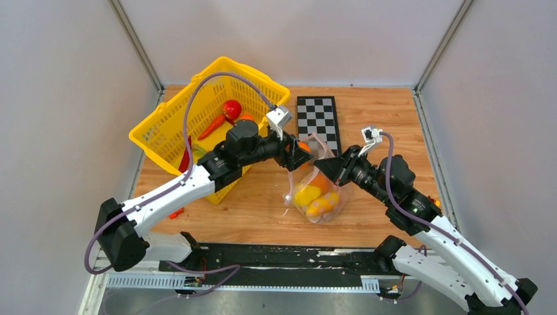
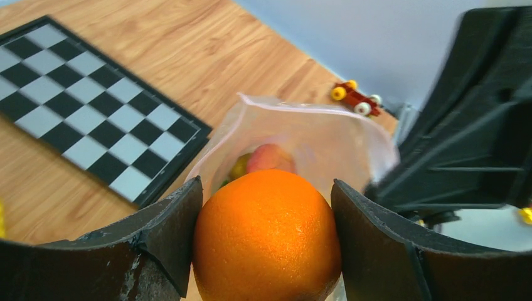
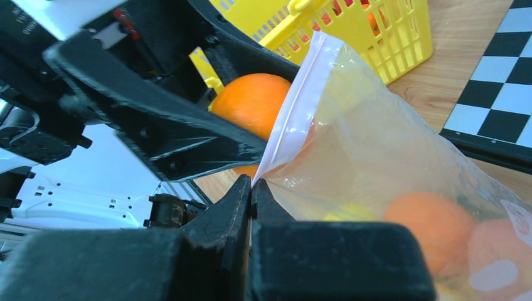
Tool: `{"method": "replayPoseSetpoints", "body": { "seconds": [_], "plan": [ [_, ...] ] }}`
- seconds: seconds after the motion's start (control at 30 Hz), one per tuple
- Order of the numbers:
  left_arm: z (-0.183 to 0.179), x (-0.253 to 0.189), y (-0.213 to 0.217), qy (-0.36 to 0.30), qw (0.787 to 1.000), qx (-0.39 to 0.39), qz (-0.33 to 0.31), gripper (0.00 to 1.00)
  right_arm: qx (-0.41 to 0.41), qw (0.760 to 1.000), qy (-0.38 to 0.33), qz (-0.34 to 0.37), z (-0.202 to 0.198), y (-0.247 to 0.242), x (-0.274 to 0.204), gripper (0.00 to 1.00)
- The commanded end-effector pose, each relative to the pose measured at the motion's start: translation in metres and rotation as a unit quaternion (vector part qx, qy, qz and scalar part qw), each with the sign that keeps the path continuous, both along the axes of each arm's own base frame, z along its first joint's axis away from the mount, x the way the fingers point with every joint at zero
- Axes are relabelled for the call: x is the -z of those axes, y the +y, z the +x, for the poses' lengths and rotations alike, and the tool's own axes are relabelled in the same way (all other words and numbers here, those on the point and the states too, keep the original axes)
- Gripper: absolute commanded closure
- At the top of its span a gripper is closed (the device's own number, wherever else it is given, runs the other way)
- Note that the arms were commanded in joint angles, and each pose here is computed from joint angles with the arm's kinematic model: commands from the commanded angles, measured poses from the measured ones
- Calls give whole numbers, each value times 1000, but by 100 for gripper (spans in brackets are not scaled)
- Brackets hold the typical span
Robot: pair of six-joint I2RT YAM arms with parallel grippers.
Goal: Place the food in the zip-top bag and seal the zipper
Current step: Place the fake fruit in the zipper food storage bag.
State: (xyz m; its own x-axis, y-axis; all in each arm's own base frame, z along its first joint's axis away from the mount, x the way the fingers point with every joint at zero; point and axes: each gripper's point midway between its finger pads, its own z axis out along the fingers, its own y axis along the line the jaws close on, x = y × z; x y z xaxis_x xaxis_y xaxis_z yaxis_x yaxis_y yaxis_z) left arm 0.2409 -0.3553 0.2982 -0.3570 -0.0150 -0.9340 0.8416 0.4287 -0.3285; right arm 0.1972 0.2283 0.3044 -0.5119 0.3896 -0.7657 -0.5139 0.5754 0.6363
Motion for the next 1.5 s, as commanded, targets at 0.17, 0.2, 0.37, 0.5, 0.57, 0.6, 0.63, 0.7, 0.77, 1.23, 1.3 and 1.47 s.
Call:
{"method": "replayPoseSetpoints", "body": {
  "seconds": [0.17, 0.2, 0.37, 0.5, 0.57, 0.6, 0.63, 0.7, 0.77, 1.23, 1.3, 1.47],
  "plan": [
    [10, -5, 0, -34, 999, -38, 6, 54, -26, 998, -42, 44, -8, 6, -33, 100],
    [6, -9, -4, -33, 999, -26, -6, 53, -25, 998, -43, 44, -8, 6, -33, 100],
    [-8, -22, -14, -14, 998, 11, -63, 52, -21, 998, -38, 41, -6, 5, -30, 100],
    [-3, -17, -14, 7, 998, -9, -69, 52, -20, 998, -40, 44, -7, 5, -31, 100],
    [13, -8, -7, 48, 993, -72, -78, 52, -20, 998, -40, 49, -8, 4, -34, 100],
    [16, -8, -5, 53, 991, -85, -93, 52, -24, 997, -43, 55, -9, 5, -37, 100],
    [14, -8, -7, 54, 989, -81, -110, 52, -27, 997, -45, 60, -11, 5, -39, 100],
    [9, -13, -11, 56, 987, -63, -137, 53, -29, 997, -46, 60, -12, 5, -39, 100],
    [1, -21, -15, 49, 986, -33, -157, 53, -25, 997, -46, 56, -11, 4, -38, 100],
    [11, 19, 3, 19, 996, -85, -37, 52, -33, 996, -52, 61, -10, 8, -42, 100],
    [18, 21, 10, 17, 993, -111, -28, 51, -34, 996, -49, 62, -10, 8, -41, 100],
    [3, -6, -8, 19, 995, -52, -82, 50, -26, 997, -37, 64, -9, 7, -35, 100]
  ]
}}
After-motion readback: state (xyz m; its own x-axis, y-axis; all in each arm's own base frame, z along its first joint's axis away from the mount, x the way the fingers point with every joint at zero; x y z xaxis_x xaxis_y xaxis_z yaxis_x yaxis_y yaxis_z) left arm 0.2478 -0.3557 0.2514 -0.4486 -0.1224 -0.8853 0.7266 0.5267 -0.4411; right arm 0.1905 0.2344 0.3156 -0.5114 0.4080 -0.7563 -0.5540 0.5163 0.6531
